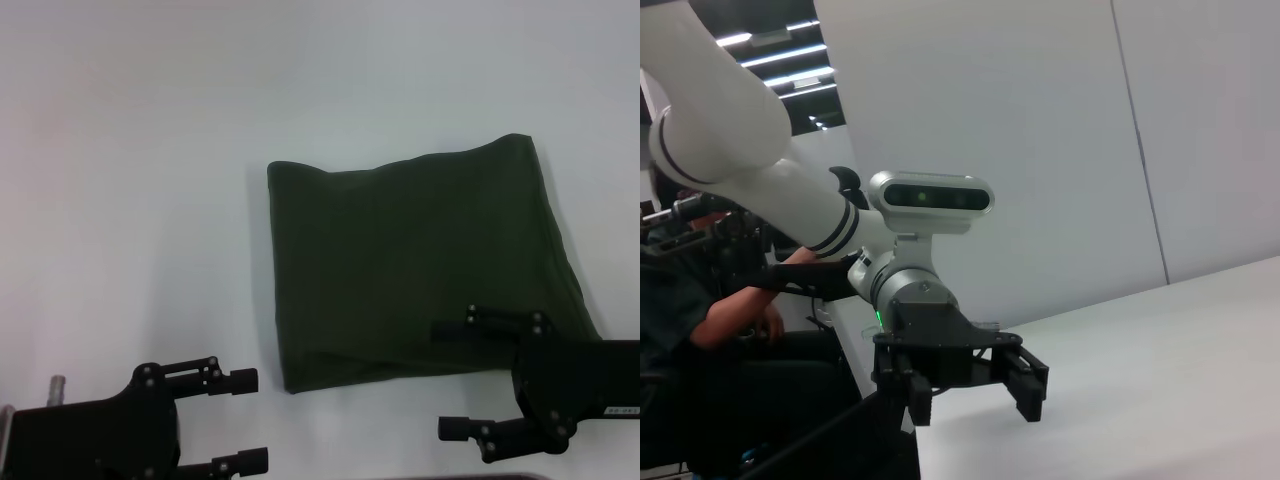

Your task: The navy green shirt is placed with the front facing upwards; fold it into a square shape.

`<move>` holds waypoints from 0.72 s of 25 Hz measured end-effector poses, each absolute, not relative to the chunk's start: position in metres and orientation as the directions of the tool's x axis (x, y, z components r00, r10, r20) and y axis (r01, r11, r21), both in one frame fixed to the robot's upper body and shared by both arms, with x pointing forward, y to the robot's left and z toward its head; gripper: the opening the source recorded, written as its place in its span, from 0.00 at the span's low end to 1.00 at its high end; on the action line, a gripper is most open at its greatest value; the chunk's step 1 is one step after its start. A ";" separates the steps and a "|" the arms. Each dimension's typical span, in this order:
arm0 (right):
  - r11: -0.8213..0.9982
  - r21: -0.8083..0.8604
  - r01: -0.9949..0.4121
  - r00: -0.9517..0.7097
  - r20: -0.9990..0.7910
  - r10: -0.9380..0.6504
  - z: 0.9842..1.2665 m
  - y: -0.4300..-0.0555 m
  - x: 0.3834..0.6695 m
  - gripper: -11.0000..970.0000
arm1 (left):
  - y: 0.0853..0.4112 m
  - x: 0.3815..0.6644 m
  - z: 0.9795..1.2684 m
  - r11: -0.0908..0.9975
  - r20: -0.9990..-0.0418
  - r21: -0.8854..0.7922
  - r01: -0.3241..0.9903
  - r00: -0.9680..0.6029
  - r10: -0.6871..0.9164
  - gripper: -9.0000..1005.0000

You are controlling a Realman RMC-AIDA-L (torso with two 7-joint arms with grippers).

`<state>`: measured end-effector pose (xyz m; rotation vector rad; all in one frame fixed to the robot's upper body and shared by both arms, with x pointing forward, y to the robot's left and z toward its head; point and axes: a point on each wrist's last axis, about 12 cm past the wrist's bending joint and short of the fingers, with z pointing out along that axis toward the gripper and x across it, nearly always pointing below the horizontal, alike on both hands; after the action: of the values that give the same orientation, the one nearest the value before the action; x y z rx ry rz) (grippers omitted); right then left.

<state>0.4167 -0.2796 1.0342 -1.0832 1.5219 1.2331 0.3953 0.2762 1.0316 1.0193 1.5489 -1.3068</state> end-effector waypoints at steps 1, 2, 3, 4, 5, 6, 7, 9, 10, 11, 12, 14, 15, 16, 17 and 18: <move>0.130 0.227 -0.965 -0.241 -0.965 -0.100 1.034 -0.280 0.416 0.96 | 0.277 0.396 1.032 0.122 -0.948 -0.302 0.945 -0.311 0.063 0.69; 0.129 0.228 -0.965 -0.241 -0.965 -0.100 1.034 -0.280 0.416 0.96 | 0.277 0.396 1.032 0.122 -0.948 -0.302 0.945 -0.311 0.063 0.69; 0.129 0.228 -0.965 -0.241 -0.965 -0.099 1.034 -0.280 0.416 0.96 | 0.277 0.395 1.032 0.122 -0.948 -0.303 0.945 -0.312 0.063 0.69; 0.129 0.228 -0.965 -0.241 -0.965 -0.099 1.034 -0.280 0.416 0.96 | 0.278 0.395 1.032 0.121 -0.948 -0.303 0.945 -0.312 0.063 0.69; 0.129 0.228 -0.965 -0.241 -0.965 -0.099 1.034 -0.280 0.416 0.96 | 0.278 0.395 1.032 0.121 -0.948 -0.303 0.945 -0.312 0.063 0.69; 0.127 0.227 -0.965 -0.240 -0.966 -0.098 1.034 -0.280 0.416 0.96 | 0.278 0.395 1.032 0.121 -0.948 -0.303 0.945 -0.312 0.062 0.69; 0.125 0.227 -0.966 -0.240 -0.966 -0.098 1.035 -0.280 0.416 0.96 | 0.278 0.395 1.032 0.121 -0.948 -0.303 0.945 -0.312 0.063 0.69; 0.122 0.226 -0.966 -0.238 -0.966 -0.097 1.035 -0.280 0.417 0.96 | 0.278 0.395 1.032 0.121 -0.948 -0.303 0.945 -0.312 0.063 0.69; 0.122 0.226 -0.967 -0.238 -0.966 -0.098 1.035 -0.280 0.417 0.96 | 0.278 0.395 1.033 0.121 -0.948 -0.302 0.946 -0.311 0.064 0.69; 0.121 0.225 -0.967 -0.238 -0.966 -0.098 1.035 -0.280 0.417 0.96 | 0.278 0.395 1.033 0.121 -0.948 -0.302 0.946 -0.311 0.063 0.69; 0.122 0.225 -0.967 -0.238 -0.966 -0.098 1.035 -0.280 0.417 0.96 | 0.278 0.396 1.033 0.121 -0.949 -0.302 0.946 -0.311 0.063 0.69; 0.121 0.225 -0.967 -0.238 -0.966 -0.098 1.035 -0.280 0.417 0.96 | 0.278 0.396 1.033 0.121 -0.949 -0.301 0.946 -0.310 0.063 0.69; 0.121 0.226 -0.967 -0.238 -0.966 -0.098 1.035 -0.280 0.417 0.96 | 0.278 0.396 1.033 0.121 -0.949 -0.301 0.946 -0.310 0.063 0.69; 0.121 0.226 -0.967 -0.238 -0.966 -0.097 1.035 -0.280 0.416 0.96 | 0.278 0.396 1.033 0.120 -0.949 -0.301 0.946 -0.310 0.064 0.69; 0.121 0.226 -0.967 -0.238 -0.966 -0.097 1.035 -0.280 0.416 0.96 | 0.278 0.396 1.033 0.119 -0.949 -0.301 0.946 -0.310 0.064 0.69; 0.121 0.226 -0.967 -0.238 -0.966 -0.097 1.035 -0.280 0.416 0.96 | 0.279 0.396 1.033 0.120 -0.949 -0.301 0.946 -0.310 0.065 0.69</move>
<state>0.4163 -0.2804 1.0354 -1.0870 1.5145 1.2409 0.3956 0.2785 1.0329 1.0244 1.5476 -1.3084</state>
